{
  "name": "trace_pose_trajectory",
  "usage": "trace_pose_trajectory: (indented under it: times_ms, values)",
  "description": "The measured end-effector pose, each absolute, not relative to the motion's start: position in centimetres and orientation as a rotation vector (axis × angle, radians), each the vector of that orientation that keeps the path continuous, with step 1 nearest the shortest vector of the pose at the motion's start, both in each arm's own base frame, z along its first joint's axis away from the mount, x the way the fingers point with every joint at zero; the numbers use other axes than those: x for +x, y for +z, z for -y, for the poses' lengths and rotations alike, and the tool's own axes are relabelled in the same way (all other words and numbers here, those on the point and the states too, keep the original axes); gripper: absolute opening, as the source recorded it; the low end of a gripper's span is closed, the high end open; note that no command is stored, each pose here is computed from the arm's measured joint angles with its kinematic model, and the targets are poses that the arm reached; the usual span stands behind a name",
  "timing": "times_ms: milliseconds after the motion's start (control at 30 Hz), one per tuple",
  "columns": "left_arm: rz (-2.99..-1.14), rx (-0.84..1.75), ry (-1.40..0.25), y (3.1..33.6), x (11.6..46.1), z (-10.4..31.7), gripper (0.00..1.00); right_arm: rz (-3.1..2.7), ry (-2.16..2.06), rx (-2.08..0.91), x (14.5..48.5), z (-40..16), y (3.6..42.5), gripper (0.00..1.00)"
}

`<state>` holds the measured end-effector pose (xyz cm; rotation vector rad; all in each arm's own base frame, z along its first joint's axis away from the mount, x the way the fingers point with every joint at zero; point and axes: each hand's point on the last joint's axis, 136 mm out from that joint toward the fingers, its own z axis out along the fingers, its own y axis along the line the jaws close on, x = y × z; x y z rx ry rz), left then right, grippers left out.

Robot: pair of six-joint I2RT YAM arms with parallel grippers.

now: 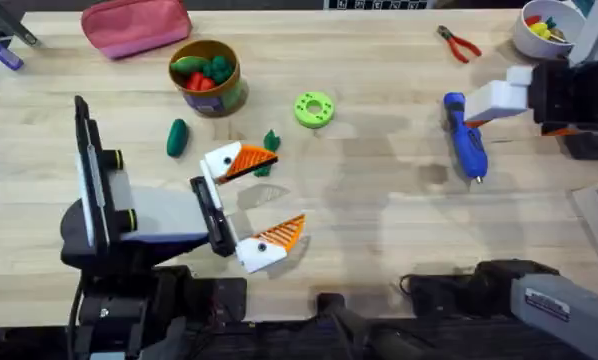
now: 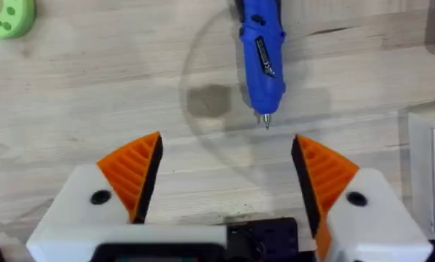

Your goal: Pick up the gripper from the table and insert it into the empty holder that is missing its gripper. Then pick up a screw, insert it into the mounting hole, and use the screwdriver to tighten it. Finally, clean up the table by picking up the vegetable and placing it into the bucket.

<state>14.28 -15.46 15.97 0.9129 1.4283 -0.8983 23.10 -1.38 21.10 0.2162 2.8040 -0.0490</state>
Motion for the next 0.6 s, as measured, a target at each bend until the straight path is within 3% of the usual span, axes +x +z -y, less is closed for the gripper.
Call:
trace_pose_trajectory:
  times_ms: [433, 467, 600]
  values:
    - [-1.429, 0.913, -0.899, 15.97, 14.28, 15.46, 0.985, -2.803, -0.048, 0.220, 23.10, 1.38, 21.11, 0.994]
    - [-1.429, 0.912, -0.899, 15.96, 14.28, 15.46, 0.950, -2.803, -0.048, 0.220, 23.10, 1.38, 21.11, 0.994]
    - [-1.427, 0.915, -0.897, 15.97, 14.27, 15.47, 0.508, -2.803, -0.048, 0.220, 23.10, 1.38, 21.11, 0.994]
